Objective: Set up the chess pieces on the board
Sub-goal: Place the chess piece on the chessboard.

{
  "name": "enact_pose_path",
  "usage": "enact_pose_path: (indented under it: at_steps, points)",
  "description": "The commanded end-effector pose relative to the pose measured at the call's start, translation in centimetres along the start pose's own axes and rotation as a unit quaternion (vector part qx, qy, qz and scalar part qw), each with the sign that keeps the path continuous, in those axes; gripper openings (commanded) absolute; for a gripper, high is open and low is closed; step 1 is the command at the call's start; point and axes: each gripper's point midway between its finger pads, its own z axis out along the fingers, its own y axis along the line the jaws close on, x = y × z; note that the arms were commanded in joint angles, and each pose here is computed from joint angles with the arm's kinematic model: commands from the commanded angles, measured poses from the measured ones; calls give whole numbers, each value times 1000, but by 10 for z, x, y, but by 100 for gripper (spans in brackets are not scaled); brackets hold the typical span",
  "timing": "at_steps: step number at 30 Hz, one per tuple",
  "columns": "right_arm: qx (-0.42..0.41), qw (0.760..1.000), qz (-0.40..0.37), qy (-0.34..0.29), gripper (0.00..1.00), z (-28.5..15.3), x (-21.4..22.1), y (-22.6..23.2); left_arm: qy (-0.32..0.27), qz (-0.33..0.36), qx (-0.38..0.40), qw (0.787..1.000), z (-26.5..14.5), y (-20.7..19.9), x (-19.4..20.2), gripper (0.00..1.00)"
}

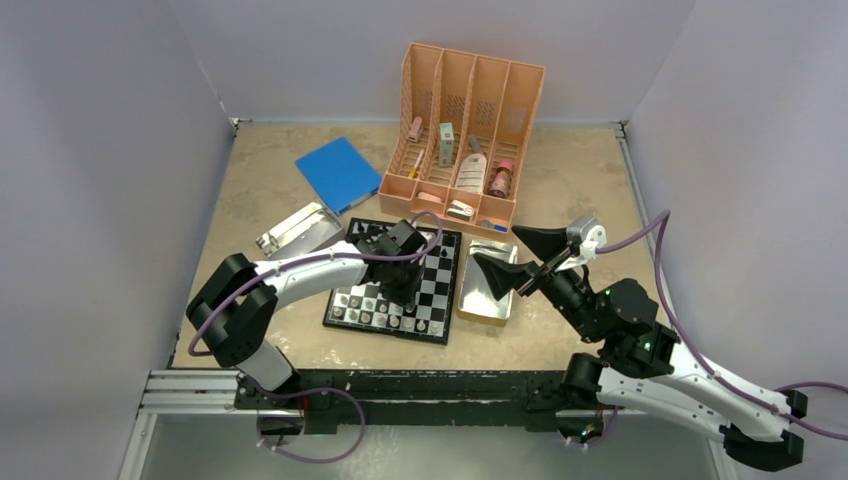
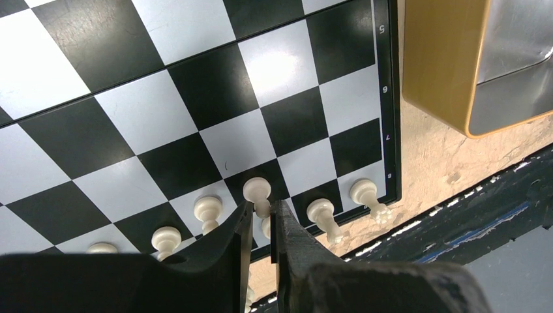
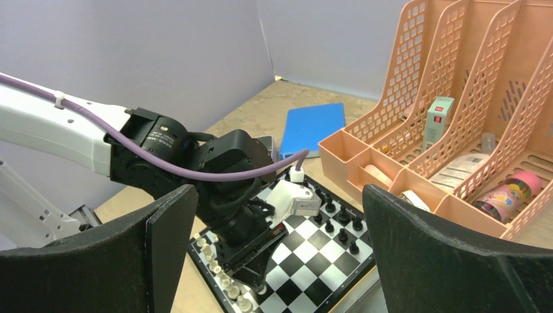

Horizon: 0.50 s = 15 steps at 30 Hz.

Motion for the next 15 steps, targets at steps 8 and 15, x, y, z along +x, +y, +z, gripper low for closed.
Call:
enact_pose_path:
  at_steps: [8,15]
  points:
    - [-13,1000,14,-17,99,7,-5,8,-50,6,43,998,-30,-28,-29,17]
    - [-33,999,29,21,99,22,27,21,-132,-18,-3,991,-60,-18,-69,23]
